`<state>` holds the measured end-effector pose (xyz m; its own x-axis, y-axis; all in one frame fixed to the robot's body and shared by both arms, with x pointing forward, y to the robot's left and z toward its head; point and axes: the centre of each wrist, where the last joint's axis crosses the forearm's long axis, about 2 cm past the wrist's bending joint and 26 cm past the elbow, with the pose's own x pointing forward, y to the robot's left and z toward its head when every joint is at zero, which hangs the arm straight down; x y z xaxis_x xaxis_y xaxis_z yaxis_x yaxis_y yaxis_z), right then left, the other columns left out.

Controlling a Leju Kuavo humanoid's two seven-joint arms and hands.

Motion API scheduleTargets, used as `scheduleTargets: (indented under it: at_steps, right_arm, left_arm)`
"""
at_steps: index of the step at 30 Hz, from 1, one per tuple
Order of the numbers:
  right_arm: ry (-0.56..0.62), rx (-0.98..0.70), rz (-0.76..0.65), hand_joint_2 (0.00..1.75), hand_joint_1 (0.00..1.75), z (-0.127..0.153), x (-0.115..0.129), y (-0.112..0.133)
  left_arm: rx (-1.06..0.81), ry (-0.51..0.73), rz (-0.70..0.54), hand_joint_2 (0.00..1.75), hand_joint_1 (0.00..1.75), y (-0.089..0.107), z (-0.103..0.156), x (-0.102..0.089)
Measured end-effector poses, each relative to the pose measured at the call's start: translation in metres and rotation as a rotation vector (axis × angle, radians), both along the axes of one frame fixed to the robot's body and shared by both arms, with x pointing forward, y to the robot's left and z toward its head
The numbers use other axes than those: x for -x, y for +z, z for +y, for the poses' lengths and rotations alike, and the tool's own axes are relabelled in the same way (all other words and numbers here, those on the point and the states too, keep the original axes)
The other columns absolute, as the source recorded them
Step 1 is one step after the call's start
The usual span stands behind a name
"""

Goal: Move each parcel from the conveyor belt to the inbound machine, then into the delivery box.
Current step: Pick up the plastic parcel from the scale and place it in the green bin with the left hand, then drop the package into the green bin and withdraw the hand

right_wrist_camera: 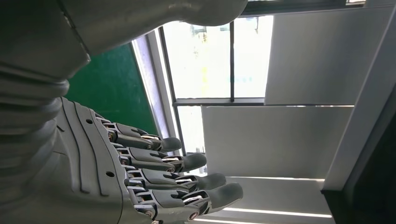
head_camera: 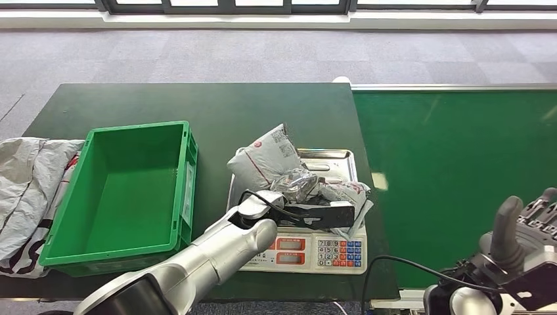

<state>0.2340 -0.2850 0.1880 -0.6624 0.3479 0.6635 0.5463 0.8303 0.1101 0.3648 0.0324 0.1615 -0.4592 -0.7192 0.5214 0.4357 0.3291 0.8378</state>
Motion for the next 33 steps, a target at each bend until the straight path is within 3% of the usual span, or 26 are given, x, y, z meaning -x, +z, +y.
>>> scheduleTargets:
  at_steps: [4,7,12,17,21,24,28,29,31,33]
  right_arm:
    - [0.001,-0.001,0.002,1.75,0.0,0.0,0.0,0.0]
    - [0.016,0.003,0.01,1.75,0.0,0.0,0.001,-0.001]
    - [0.025,0.011,0.033,1.75,0.0,-0.003,0.003,-0.004]
    - [0.02,-0.003,0.052,1.75,0.0,-0.005,0.011,-0.012]
    - [0.013,-0.015,0.07,1.75,0.0,-0.007,0.018,-0.018]
    - [0.008,-0.02,0.094,1.75,0.0,-0.007,0.025,-0.024]
    - [0.003,-0.016,0.124,1.75,0.0,-0.007,0.033,-0.031]
    - [0.003,-0.014,0.129,1.75,0.0,-0.007,0.034,-0.032]
    - [0.002,-0.011,0.136,1.75,0.0,-0.007,0.036,-0.033]
    - [0.002,-0.009,0.141,1.75,0.0,-0.007,0.037,-0.034]
  left_arm:
    - [0.047,-0.001,-0.02,1.75,1.75,-0.002,0.002,0.001]
    - [0.179,-0.008,-0.103,1.75,1.75,0.0,0.004,0.003]
    - [0.444,0.05,-0.339,1.75,1.75,0.029,0.015,0.004]
    - [0.564,0.201,-0.629,1.75,1.75,0.06,0.046,0.006]
    - [0.58,0.335,-0.768,1.75,1.75,0.077,0.078,0.005]
    - [0.562,0.466,-0.84,1.75,1.75,0.079,0.104,0.003]
    - [0.493,0.656,-0.86,1.75,1.75,0.069,0.142,-0.004]
    - [0.479,0.69,-0.857,1.75,1.66,0.066,0.15,-0.005]
    - [0.453,0.749,-0.841,1.75,1.16,0.059,0.164,-0.008]
    - [0.425,0.809,-0.795,1.75,0.37,0.052,0.176,-0.01]
